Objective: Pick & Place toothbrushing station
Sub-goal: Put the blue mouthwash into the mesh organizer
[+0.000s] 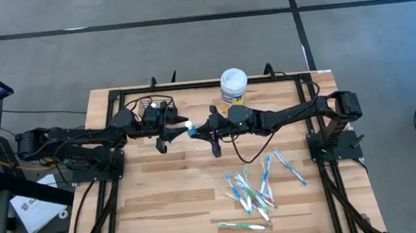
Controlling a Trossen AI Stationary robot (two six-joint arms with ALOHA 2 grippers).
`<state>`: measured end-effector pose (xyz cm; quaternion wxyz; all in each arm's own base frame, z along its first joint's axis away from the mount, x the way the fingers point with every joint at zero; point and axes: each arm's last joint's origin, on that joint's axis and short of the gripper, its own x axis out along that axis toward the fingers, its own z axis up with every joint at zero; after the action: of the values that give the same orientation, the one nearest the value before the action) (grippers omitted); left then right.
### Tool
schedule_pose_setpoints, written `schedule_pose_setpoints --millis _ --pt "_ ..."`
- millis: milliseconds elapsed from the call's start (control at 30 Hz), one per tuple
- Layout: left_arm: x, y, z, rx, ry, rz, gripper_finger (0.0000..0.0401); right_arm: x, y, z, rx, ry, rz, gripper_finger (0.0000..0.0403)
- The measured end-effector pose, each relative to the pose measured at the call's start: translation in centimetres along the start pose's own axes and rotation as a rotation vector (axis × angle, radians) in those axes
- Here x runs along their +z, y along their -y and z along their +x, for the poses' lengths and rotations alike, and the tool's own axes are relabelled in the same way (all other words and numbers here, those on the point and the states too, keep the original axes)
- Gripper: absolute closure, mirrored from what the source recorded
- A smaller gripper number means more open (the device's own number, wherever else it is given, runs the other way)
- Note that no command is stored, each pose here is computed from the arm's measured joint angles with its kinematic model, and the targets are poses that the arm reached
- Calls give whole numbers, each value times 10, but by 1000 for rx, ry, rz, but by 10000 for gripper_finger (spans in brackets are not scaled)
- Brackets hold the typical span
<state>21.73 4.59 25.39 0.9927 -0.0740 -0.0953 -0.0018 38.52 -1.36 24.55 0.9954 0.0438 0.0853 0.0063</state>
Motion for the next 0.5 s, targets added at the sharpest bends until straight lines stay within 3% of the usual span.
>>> schedule_pose_setpoints --millis 200,500 --pt "0 2 0 -6 0 -7 194 0 0 0 2 -3 -1 364" --pt "-4 1 3 -8 -18 13 195 0 0 0 1 -3 0 364"
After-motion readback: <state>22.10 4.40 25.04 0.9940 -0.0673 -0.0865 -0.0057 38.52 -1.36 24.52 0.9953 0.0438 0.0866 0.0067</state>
